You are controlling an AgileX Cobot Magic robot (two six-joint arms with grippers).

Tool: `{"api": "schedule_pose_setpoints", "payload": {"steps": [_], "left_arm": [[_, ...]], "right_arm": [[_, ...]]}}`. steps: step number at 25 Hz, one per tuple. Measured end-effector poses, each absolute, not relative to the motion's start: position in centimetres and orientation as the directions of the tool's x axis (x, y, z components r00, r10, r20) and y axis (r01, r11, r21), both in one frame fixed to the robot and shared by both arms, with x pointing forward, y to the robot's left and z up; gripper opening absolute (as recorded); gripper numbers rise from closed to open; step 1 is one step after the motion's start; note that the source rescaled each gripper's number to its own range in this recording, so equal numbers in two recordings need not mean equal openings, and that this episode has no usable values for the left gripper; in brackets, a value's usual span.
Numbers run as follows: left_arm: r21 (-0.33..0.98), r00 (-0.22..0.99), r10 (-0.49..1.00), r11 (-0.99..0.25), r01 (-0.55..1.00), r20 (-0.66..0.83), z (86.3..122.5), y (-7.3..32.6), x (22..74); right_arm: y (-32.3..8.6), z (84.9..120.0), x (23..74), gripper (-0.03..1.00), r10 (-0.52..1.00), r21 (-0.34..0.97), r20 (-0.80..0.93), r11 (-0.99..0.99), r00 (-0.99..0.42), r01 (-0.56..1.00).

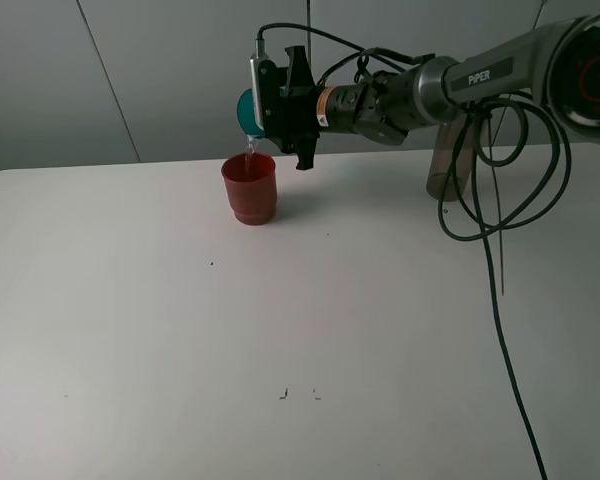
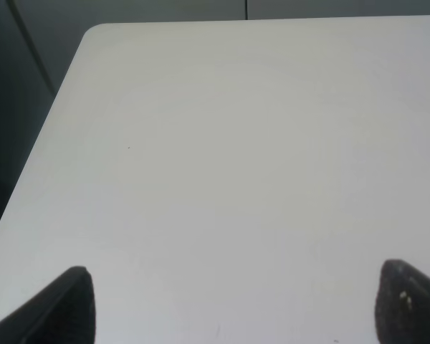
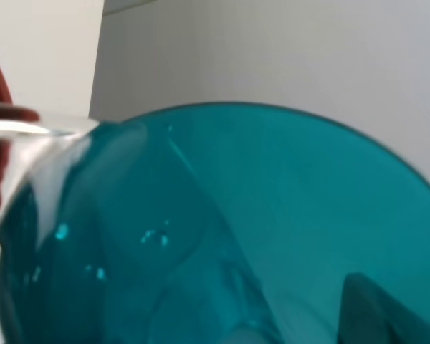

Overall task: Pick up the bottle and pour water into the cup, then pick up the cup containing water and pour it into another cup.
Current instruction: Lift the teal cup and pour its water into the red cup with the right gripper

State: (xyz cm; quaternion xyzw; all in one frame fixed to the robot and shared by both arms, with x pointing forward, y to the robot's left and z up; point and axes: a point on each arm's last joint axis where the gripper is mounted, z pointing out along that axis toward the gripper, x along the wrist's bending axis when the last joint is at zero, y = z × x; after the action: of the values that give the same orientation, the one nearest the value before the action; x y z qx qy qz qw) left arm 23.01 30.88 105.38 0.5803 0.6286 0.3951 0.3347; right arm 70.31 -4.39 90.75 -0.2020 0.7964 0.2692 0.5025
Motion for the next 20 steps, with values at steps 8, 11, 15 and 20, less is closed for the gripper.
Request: {"api": "schedule_pose_setpoints", "payload": {"steps": [8,11,15,20], "left_arm": [[0.885,-0.102,0.994,0.014,0.465,0.038,105.4,30.9,23.0],[0.885,-0.102,0.994,0.014,0.465,0.038,105.4,30.9,23.0],[0.885,-0.102,0.994,0.014,0.465,0.038,105.4,30.9,23.0],[0.885,-0.102,0.994,0.014,0.465,0.038,105.4,30.9,23.0]], "right_arm": [[-4.2,91.3,70.5,0.07,-0.096,0.16,-0.93,0.764,-0.355,-0.626],[-4.1,91.8,70.7,0.07,-0.101,0.142,-0.938,0.761,-0.331,-0.633],[-4.0,92.1,70.8,0.07,-0.112,0.12,-0.945,0.755,-0.306,-0.645],[-4.0,92.1,70.8,0.07,-0.157,0.063,-0.951,0.747,-0.268,-0.662]]}}
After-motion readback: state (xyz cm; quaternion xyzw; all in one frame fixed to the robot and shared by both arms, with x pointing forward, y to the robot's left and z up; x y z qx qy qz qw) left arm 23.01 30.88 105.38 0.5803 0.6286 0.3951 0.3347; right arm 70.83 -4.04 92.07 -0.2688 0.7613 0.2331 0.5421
